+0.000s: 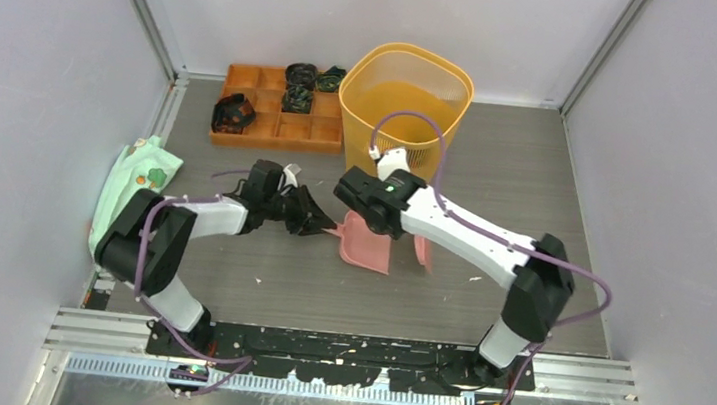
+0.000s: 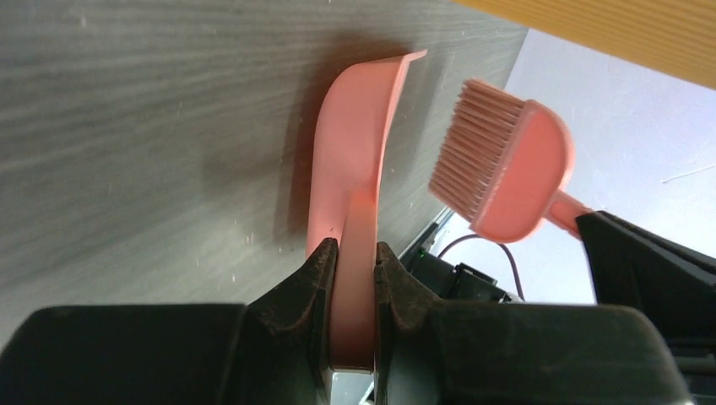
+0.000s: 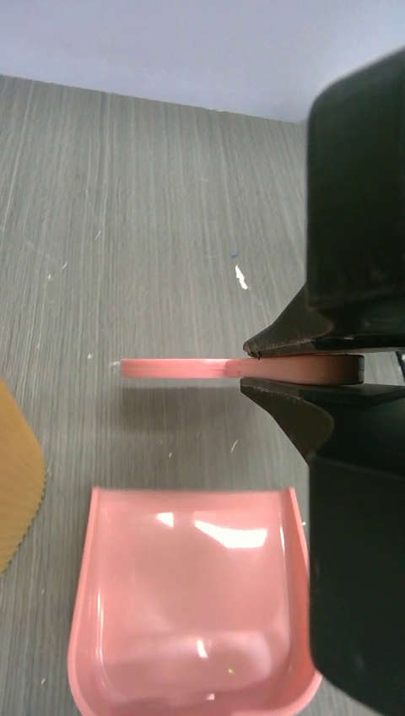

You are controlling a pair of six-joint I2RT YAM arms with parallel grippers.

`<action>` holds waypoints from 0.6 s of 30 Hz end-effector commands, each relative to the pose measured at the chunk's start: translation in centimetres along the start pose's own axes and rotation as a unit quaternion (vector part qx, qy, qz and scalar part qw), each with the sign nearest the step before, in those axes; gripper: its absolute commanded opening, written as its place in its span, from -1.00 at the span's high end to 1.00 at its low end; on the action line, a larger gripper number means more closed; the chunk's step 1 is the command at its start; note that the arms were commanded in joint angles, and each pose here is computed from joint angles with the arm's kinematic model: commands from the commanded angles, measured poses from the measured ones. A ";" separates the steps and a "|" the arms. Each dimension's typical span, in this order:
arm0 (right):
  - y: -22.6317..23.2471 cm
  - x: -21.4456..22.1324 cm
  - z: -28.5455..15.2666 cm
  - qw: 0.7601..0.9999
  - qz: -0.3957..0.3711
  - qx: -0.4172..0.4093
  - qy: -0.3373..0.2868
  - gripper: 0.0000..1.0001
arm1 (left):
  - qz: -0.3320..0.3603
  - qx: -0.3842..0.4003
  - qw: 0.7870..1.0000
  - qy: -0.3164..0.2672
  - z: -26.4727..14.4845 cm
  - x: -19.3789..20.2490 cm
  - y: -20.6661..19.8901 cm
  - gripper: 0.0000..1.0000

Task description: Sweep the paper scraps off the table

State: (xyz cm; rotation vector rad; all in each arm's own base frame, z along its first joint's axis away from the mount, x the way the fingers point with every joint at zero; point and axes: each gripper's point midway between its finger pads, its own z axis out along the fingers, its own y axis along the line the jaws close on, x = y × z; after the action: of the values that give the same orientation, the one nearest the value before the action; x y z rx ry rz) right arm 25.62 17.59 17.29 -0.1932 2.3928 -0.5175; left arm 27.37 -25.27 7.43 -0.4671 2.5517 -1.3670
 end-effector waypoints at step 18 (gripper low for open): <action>9.9 -0.8 1.5 0.999 -0.042 -0.026 -0.019 0.99 | -0.003 -0.016 1.000 -0.019 2.0 0.3 4.0 -0.71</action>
State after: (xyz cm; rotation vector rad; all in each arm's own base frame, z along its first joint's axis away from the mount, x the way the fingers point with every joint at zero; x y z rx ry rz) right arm 26.35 24.20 12.01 -0.3751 2.3847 -0.5814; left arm 28.37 -26.47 5.16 -0.4763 2.4634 -1.4610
